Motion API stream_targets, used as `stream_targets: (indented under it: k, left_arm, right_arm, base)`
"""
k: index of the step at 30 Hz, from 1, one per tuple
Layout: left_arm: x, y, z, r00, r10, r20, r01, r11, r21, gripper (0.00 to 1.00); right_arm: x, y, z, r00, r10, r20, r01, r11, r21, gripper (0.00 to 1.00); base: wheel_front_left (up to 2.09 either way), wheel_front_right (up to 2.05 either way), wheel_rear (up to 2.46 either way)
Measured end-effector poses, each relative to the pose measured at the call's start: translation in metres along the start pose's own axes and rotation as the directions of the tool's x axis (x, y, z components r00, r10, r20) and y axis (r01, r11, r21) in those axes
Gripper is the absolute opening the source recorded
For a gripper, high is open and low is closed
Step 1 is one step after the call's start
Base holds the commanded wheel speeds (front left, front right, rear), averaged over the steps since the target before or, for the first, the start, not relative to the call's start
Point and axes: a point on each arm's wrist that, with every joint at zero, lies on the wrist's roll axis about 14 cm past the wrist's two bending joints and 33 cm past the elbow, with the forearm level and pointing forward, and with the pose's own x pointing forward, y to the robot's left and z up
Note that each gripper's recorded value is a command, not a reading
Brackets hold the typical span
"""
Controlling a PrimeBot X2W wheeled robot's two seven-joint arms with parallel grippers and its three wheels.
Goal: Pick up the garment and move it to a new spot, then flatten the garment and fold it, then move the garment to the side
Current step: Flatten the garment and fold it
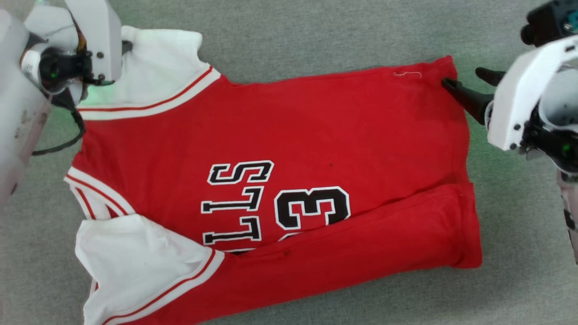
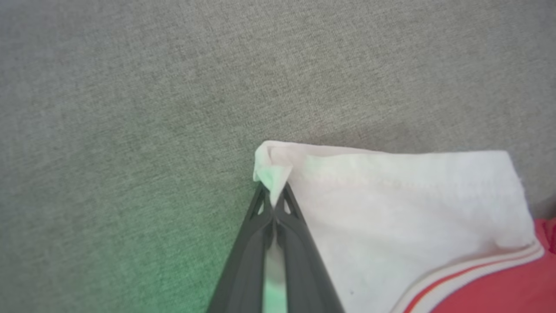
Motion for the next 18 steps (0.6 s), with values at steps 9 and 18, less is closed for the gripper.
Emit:
stream_targets:
  k: [9, 18]
  left_arm:
    - [0.005, 0.004, 0.001, 1.000, -0.003, 0.010, 0.003, 1.000, -0.009, 0.00]
    - [0.005, 0.005, 0.000, 1.000, -0.001, 0.015, 0.001, 1.000, -0.020, 0.00]
  right_arm:
    - [0.036, 0.001, -0.019, 0.978, -0.011, -0.210, 0.010, 1.000, -0.006, 1.00]
    - [0.050, 0.003, -0.022, 0.947, -0.009, -0.321, 0.016, 1.000, 0.020, 0.00]
  base:
    - [0.00, 0.00, 0.00]
    - [0.00, 0.00, 0.00]
